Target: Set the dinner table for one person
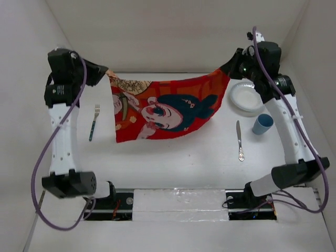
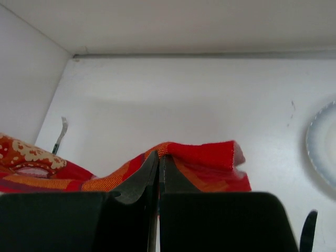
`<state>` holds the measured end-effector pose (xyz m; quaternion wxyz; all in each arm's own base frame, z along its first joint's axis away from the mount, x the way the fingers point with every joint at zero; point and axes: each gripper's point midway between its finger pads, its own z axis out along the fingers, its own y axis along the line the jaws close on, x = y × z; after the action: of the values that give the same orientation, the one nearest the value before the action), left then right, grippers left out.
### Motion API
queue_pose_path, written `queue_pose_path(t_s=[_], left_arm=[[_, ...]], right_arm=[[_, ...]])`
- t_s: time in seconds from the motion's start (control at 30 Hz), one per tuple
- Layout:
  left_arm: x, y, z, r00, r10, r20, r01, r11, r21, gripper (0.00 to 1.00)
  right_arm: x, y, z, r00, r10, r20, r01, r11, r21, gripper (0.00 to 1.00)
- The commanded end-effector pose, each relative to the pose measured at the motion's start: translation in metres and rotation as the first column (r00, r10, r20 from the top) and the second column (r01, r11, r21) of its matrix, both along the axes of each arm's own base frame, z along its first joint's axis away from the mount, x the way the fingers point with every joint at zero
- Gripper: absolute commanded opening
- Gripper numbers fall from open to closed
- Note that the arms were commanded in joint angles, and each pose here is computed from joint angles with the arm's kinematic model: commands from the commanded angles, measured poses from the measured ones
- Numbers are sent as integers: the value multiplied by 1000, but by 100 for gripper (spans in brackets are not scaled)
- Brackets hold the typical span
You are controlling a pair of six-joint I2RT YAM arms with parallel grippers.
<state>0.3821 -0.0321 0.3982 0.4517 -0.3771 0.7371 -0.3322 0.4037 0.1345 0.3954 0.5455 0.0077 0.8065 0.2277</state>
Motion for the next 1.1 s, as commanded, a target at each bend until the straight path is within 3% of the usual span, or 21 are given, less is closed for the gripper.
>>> queue_pose_path(t_s=[0.0,0.1,0.23,0.4,0.43,0.5,0.57,0.6,0.63,0.67,0.7,0.77,0.8,0.83,0.87,0.93,0.97,1.07], left_arm=[[50,-5,56,973,-124,195,111,991,79,0],[77,-7,80,950,-178,258,151,981,120,0],[88,-10,93,924,-217,314,180,973,144,0],[69,-15,67,905,-225,361,169,969,180,0],[52,-15,72,898,-212,386,149,971,189,0],[41,-15,3,942,-186,279,143,975,169,0],[28,-15,-23,956,-155,249,119,981,154,0],[15,-14,-26,959,-135,250,101,984,147,0],[9,-13,-65,980,-109,169,86,987,138,0],[2,-11,-79,987,-95,133,76,988,135,20],[-9,-9,-101,995,-78,58,71,989,128,33],[-30,1,-125,1000,-18,-4,18,987,158,63],[-44,6,-132,999,6,-50,3,984,180,99],[-53,12,-132,998,36,-60,-23,978,207,100],[-63,24,-107,995,102,-4,-98,963,250,100],[-80,32,-82,989,145,27,-147,948,283,100],[-87,34,-51,984,149,102,-173,942,289,100],[-85,18,-28,985,73,155,-111,961,255,100]], right_arm=[[34,-10,41,992,28,120,-26,1000,-17,0],[56,-7,56,985,82,150,-80,997,-18,0],[75,-16,66,979,101,179,-100,995,-17,0],[71,-17,41,985,105,140,-102,994,-25,0],[67,-13,34,985,114,133,-112,993,-25,0],[40,-7,-8,990,119,82,-118,993,-11,0],[28,-3,-16,988,113,108,-115,993,14,2],[19,-2,-27,989,114,93,-115,993,12,8],[0,-4,-53,993,111,46,-112,994,22,17],[-14,1,-67,991,133,21,-133,991,24,46],[-28,-1,-81,992,128,-8,-128,991,38,61],[-79,-1,-107,991,129,-27,-127,989,71,76],[-91,-7,-107,996,92,3,-92,992,88,88],[-107,-3,-105,994,98,40,-102,988,112,97],[-130,-10,-96,992,77,95,-90,987,131,100],[-142,-15,-86,994,51,99,-63,990,124,100],[-146,-13,-79,993,74,91,-82,993,89,100],[-136,-6,-74,993,89,78,-94,994,54,100]])
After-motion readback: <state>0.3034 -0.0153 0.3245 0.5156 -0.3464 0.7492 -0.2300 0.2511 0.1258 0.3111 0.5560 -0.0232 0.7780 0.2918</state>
